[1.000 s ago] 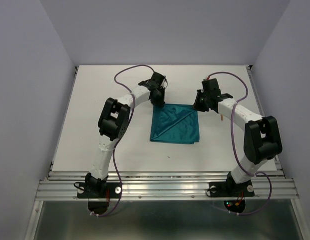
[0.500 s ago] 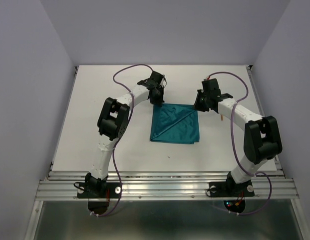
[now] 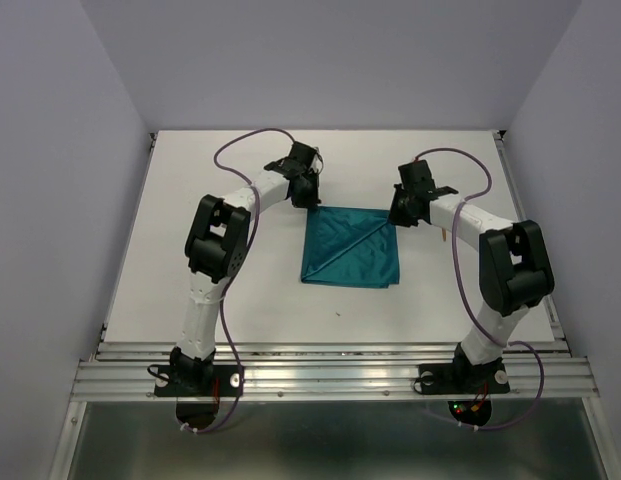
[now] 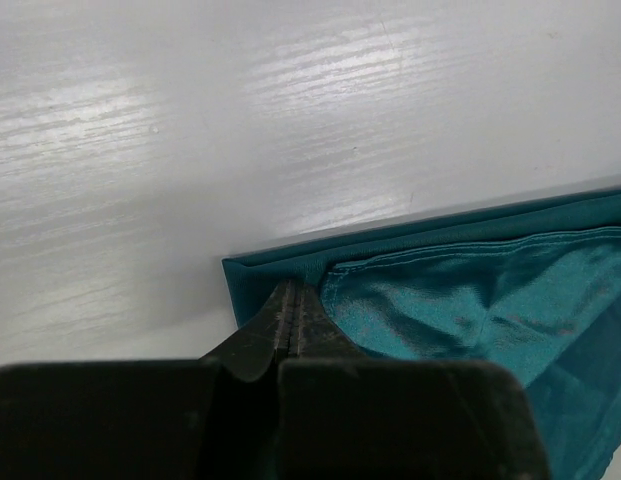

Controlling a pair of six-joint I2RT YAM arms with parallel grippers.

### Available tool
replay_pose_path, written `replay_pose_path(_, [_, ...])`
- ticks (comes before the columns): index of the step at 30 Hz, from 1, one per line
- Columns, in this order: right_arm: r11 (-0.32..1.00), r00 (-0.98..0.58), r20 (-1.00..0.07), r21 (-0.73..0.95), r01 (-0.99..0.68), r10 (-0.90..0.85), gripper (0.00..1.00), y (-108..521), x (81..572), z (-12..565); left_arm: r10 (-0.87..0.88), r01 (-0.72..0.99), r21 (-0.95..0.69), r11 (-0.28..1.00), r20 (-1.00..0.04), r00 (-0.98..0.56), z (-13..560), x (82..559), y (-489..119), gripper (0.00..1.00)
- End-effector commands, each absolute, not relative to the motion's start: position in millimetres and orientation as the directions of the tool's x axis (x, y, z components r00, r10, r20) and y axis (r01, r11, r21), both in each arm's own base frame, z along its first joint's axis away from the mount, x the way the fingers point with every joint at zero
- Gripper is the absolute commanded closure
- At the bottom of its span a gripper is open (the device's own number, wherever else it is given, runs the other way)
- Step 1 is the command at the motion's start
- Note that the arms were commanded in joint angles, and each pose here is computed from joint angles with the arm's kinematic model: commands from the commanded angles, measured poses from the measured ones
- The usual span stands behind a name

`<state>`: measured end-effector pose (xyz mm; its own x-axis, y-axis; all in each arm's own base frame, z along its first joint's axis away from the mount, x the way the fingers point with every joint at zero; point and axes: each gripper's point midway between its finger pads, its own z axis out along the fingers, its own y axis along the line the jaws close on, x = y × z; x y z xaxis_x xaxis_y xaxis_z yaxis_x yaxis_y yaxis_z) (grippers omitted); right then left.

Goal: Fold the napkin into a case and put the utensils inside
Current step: Smooth out the upper triangle-folded napkin at the center of the board.

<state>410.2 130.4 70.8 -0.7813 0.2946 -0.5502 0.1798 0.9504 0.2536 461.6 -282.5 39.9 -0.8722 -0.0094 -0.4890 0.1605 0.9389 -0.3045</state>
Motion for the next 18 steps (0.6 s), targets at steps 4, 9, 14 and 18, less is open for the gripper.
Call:
replay_pose_path(4, [0.951,-0.751,-0.585,0.233,0.205,0.306,0.81,131,433,74,-0.045,0.188,-0.344,0.92,-0.567,-0.822,85,472,-286,1.0])
replay_pose_path(9, [0.954,-0.746,-0.596,0.209,0.213,0.297,0.81,128,439,73,-0.035,0.207,-0.355,0.912,-0.57,-0.821,85,473,-290,1.0])
replay_pose_path(14, [0.953,-0.745,-0.594,0.203,0.225,0.303,0.8,122,436,72,-0.04,0.231,-0.38,0.896,-0.587,-0.809,96,476,-296,0.83])
replay_pose_path(18, [0.948,-0.737,-0.596,0.205,0.244,0.318,0.8,112,434,74,-0.038,0.248,-0.39,0.886,-0.596,-0.802,100,475,-299,0.68])
